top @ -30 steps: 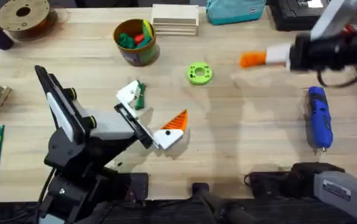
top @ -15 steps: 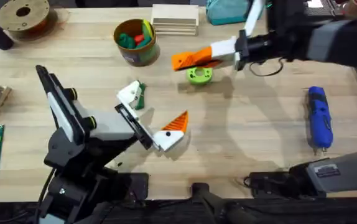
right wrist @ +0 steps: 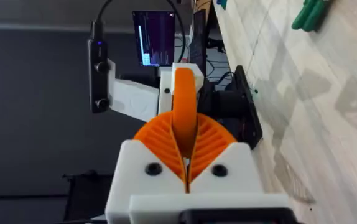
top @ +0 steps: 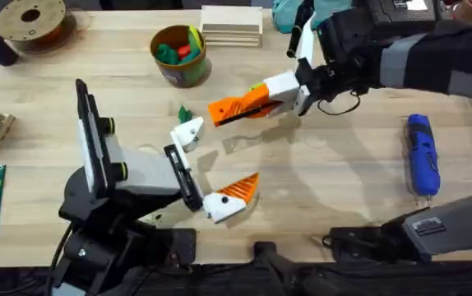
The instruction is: Pick up the gripper from the table and insert it into the empty holder that is missing its gripper. Then pick up a screw, insert it into the mounting hole, and use the screwdriver to tighten it. Finally, clean up the table by picking up the vegetable and placing it into the bucket.
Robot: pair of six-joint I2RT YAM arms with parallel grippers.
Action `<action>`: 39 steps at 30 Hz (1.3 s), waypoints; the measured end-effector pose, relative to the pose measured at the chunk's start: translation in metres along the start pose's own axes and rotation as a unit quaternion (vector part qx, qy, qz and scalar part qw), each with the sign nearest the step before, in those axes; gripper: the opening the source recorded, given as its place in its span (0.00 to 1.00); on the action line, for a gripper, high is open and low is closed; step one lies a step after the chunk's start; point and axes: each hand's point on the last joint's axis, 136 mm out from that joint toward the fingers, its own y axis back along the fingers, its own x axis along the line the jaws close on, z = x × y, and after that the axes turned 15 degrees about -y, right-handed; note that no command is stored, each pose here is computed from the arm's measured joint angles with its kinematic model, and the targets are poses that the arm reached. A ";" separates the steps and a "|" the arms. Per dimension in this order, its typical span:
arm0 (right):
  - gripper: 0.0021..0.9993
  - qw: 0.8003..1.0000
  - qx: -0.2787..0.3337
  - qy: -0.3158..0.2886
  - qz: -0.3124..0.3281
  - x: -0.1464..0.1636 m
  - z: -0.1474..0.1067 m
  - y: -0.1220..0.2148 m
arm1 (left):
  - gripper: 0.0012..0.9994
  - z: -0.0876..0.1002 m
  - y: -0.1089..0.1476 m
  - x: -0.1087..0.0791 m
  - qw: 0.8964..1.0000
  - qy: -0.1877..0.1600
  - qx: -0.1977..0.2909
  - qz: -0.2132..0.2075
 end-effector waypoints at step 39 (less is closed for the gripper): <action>0.02 0.999 0.032 0.018 -0.017 -0.007 -0.016 -0.022 | 0.99 0.000 0.000 0.001 1.000 0.003 0.000 0.002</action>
